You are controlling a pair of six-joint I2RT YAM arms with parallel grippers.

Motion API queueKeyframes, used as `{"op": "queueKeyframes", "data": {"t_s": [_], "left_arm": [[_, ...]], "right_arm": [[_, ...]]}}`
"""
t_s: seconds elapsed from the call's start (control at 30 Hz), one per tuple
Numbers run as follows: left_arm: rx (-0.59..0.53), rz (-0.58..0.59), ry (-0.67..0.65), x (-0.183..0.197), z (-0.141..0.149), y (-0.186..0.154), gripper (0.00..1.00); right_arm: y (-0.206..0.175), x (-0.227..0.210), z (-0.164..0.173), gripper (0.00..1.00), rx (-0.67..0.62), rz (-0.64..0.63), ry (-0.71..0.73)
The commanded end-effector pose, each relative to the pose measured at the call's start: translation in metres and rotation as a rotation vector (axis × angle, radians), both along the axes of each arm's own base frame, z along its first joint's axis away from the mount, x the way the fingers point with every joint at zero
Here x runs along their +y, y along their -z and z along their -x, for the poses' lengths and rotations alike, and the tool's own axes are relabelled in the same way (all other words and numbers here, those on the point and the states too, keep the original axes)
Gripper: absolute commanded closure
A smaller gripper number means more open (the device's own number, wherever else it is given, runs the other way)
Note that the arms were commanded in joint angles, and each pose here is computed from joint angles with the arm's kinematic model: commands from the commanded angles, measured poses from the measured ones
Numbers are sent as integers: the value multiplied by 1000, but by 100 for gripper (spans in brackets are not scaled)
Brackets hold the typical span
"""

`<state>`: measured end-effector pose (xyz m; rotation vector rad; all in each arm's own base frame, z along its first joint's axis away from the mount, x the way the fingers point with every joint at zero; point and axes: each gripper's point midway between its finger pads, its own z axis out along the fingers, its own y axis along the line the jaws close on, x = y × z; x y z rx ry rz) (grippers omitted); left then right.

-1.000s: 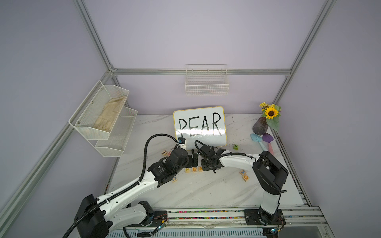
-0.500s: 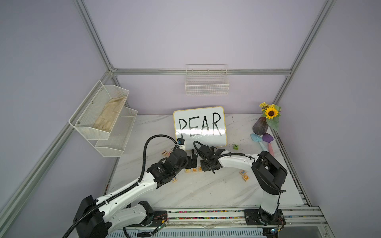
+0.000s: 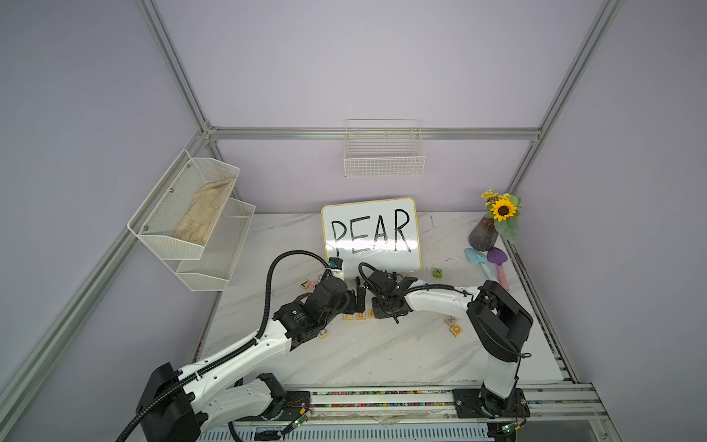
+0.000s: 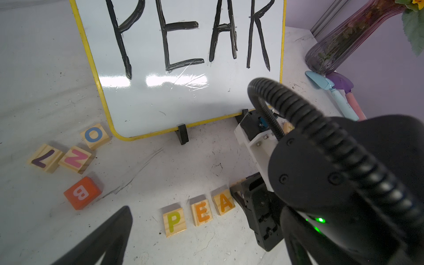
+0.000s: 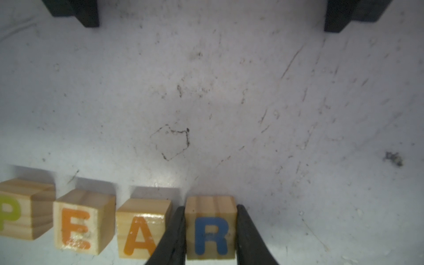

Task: Spell the uppercase word “pear” with letter blocks
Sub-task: Place the letter block at the center of the board.

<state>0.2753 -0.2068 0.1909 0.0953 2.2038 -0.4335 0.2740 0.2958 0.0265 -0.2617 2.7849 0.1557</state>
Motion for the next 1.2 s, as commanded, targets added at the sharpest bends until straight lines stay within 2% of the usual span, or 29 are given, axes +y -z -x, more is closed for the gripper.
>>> {"op": "queueKeyframes", "data": {"t_s": [0.0,0.63,1.17], "left_arm": [[-10,36,-24,4,0,4,0],[-16,41,-32,8,2,4,0],[-16,44,-29,7,3,4,0]], "right_arm": [[0,-6,14,72,20,48,0],[1,-7,17,72,20,61,16],[1,-7,16,68,14,63,21]]}}
